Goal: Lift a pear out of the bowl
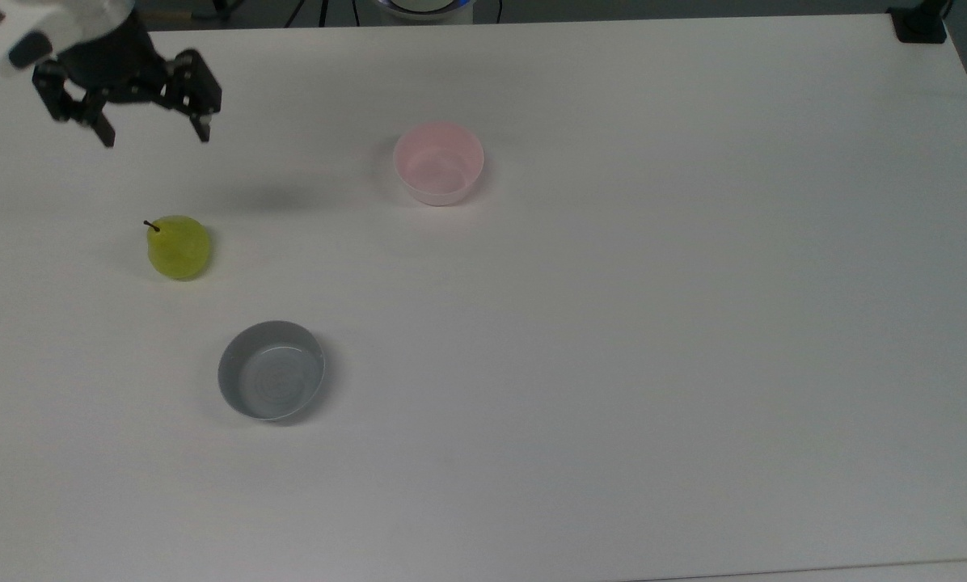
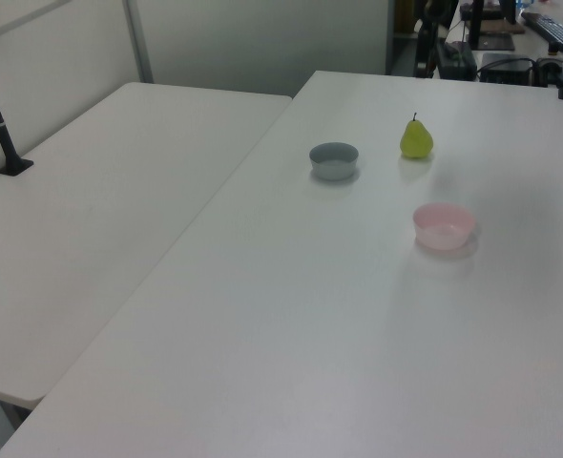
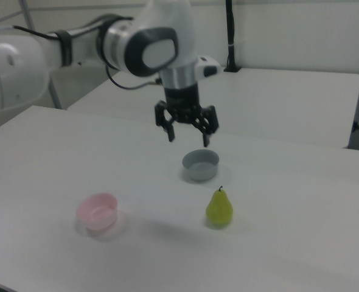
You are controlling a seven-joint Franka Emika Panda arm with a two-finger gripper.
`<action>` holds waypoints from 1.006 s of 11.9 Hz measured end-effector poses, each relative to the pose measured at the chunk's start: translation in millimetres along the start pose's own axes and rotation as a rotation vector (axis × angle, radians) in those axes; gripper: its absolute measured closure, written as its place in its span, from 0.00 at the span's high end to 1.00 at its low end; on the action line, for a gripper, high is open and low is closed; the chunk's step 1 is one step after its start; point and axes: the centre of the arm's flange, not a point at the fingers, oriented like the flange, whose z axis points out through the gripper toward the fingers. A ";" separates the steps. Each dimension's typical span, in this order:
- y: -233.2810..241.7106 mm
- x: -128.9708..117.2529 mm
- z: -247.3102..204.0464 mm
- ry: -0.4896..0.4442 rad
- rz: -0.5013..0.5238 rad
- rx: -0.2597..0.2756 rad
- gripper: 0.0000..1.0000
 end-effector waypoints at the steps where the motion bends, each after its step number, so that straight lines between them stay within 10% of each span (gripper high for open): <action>1: -15.4 -8.5 -24.4 -0.003 0.027 0.006 1.00; 6: -92.4 -45.7 -95.9 -0.074 0.157 0.040 1.00; 12: -151.4 -53.4 -104.0 -0.065 0.082 0.046 1.00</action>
